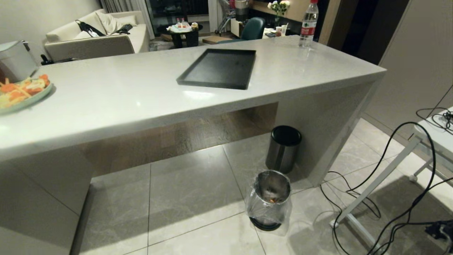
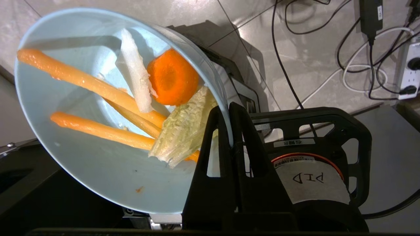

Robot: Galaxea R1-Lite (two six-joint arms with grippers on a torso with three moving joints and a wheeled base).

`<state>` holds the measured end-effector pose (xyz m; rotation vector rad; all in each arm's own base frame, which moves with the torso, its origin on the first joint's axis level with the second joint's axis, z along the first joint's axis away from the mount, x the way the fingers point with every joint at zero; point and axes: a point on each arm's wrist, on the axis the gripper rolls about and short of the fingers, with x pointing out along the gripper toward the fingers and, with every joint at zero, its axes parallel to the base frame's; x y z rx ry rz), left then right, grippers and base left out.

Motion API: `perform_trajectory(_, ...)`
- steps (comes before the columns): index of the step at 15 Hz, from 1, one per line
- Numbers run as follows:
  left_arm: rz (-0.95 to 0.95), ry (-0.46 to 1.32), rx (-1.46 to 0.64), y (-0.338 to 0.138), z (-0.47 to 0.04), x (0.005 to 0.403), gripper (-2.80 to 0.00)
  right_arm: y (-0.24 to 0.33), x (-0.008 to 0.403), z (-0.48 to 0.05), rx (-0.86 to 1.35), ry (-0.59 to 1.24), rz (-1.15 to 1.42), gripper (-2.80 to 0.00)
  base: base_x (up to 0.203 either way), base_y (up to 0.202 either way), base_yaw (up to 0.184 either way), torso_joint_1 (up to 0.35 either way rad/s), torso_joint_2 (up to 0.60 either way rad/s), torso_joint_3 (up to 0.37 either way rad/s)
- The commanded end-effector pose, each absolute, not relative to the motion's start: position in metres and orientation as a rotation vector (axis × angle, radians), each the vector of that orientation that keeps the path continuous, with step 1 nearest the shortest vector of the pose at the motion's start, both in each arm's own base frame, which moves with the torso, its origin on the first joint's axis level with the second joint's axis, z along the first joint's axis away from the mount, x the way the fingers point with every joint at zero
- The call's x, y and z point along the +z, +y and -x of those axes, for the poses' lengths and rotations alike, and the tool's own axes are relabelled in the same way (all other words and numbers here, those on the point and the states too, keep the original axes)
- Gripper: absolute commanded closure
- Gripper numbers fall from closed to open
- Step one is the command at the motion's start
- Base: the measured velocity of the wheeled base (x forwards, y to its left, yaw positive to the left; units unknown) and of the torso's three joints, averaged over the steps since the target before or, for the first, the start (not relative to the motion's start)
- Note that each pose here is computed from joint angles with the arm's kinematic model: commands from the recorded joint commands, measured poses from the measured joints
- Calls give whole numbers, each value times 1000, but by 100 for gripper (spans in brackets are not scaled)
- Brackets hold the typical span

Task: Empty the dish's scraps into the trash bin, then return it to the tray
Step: Move the bowl over the trash can

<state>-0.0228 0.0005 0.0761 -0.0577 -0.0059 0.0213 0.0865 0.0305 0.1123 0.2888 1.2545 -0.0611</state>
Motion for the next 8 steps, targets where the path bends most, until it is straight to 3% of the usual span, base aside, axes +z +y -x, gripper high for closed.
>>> perform_trajectory(1, 58, -6, 22, 1, 23, 76, 0, 30, 111, -86, -66, 1264, -289, 0, 0, 0, 0, -93, 488, 383)
perform_trajectory(8, 58, -6, 22, 1, 23, 76, 0, 30, 111, -86, -67, 1266, -288, 0, 0, 0, 0, -38, 454, 404)
